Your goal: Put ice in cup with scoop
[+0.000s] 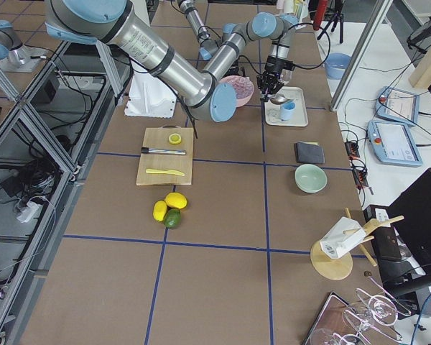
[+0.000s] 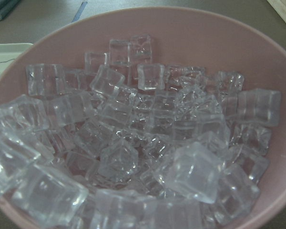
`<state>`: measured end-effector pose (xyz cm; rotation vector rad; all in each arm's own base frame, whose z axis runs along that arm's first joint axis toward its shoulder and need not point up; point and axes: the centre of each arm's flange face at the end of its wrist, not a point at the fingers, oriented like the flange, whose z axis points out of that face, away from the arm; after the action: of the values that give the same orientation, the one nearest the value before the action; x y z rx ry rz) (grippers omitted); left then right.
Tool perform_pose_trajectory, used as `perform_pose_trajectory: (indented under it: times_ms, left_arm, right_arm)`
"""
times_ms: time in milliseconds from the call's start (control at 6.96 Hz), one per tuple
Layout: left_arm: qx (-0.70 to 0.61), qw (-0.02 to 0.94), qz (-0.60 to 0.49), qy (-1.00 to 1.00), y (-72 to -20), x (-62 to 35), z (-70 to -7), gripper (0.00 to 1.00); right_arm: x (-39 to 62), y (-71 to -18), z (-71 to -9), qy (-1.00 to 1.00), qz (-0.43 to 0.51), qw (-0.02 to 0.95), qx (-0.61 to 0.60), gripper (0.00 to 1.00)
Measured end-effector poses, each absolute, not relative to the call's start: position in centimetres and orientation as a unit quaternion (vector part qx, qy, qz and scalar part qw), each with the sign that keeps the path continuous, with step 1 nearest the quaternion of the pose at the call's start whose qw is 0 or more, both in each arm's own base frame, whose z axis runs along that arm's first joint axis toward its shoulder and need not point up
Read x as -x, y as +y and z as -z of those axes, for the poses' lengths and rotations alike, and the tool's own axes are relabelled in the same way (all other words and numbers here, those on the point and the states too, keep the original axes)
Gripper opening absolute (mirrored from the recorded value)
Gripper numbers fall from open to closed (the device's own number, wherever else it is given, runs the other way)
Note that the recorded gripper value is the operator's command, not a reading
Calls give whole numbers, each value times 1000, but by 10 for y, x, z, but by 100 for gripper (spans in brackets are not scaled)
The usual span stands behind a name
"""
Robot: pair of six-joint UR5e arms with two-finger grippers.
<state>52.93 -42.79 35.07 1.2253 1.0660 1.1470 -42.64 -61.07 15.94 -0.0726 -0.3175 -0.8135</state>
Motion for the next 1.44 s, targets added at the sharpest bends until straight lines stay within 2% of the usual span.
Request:
perform_pose_trajectory:
  times_ms: [862, 1436]
  left_arm:
    - [-517, 546, -483, 448, -429, -526, -353, 100]
    - [-508, 554, -486, 446, -447, -497, -371, 100]
  right_arm:
    - [378, -631, -149, -213, 353, 910, 32, 0]
    - [252, -626, -215, -270, 271, 924, 23, 0]
